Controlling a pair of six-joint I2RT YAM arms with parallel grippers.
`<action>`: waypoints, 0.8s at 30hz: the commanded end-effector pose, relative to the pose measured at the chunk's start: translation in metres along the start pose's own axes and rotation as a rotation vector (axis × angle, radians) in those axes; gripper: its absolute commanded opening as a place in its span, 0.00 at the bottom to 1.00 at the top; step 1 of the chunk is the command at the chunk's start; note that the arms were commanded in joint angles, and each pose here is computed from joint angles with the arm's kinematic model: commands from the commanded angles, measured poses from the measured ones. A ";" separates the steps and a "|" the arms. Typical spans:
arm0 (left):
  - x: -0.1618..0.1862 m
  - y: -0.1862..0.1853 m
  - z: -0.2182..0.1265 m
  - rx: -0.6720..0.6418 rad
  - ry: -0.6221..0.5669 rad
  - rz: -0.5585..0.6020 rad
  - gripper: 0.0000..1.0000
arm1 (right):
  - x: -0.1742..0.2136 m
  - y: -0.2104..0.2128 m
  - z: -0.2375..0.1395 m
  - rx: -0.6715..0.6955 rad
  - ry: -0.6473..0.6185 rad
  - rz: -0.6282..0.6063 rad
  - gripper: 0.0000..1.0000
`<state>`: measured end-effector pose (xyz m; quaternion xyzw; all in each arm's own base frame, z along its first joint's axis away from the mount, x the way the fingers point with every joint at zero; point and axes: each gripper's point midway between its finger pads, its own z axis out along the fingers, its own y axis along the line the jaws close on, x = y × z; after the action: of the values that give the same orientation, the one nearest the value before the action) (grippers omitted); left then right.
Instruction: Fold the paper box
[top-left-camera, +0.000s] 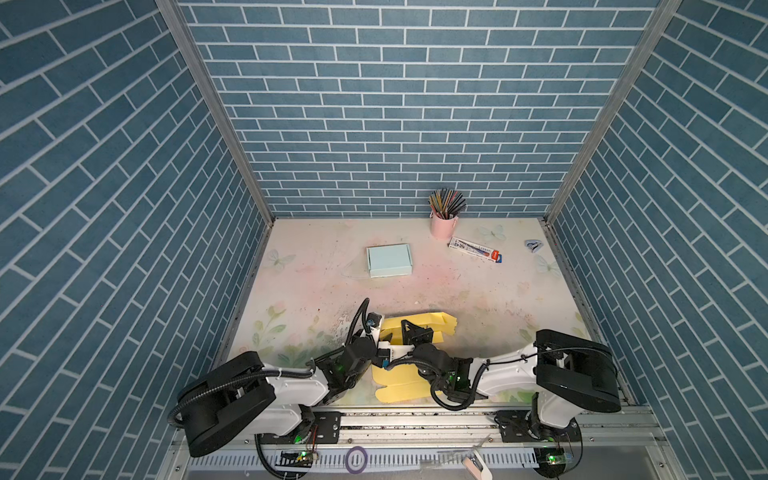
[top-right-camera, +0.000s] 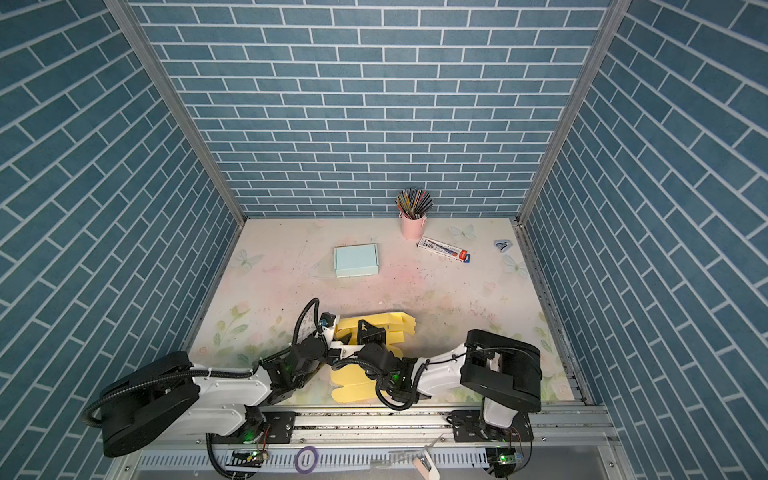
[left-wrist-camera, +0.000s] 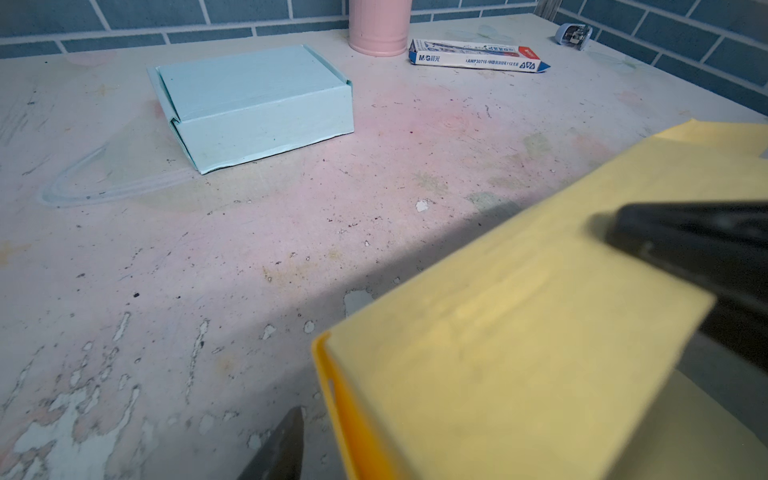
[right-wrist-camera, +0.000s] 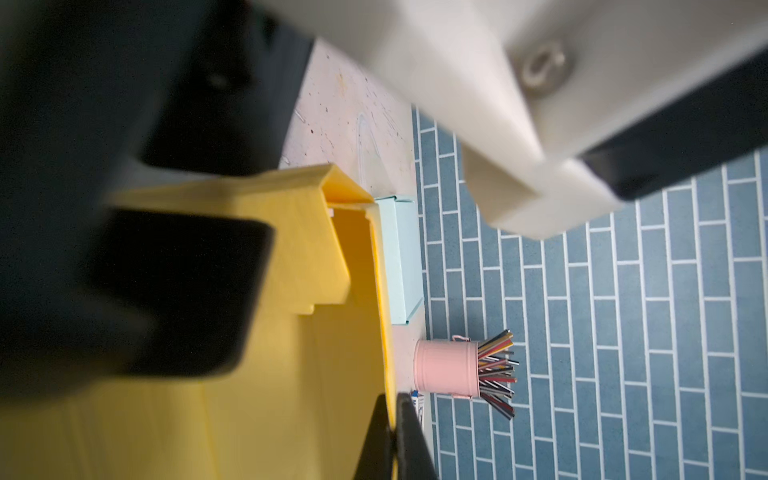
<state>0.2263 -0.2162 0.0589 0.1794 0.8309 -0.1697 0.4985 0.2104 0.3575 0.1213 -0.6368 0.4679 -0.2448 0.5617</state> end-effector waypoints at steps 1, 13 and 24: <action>-0.001 -0.003 -0.004 0.015 -0.011 0.014 0.56 | 0.031 0.001 0.006 0.019 0.119 -0.028 0.00; -0.009 -0.017 0.001 0.070 -0.029 0.036 0.59 | 0.033 -0.002 0.006 0.026 0.122 -0.025 0.00; 0.009 -0.032 -0.027 0.250 0.013 -0.044 0.76 | 0.046 -0.018 0.004 0.067 0.146 -0.003 0.00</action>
<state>0.1950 -0.2357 0.0683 0.2285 0.8050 -0.2675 0.4777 0.2348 0.3273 0.1155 -0.6174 0.4940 -0.2953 0.5363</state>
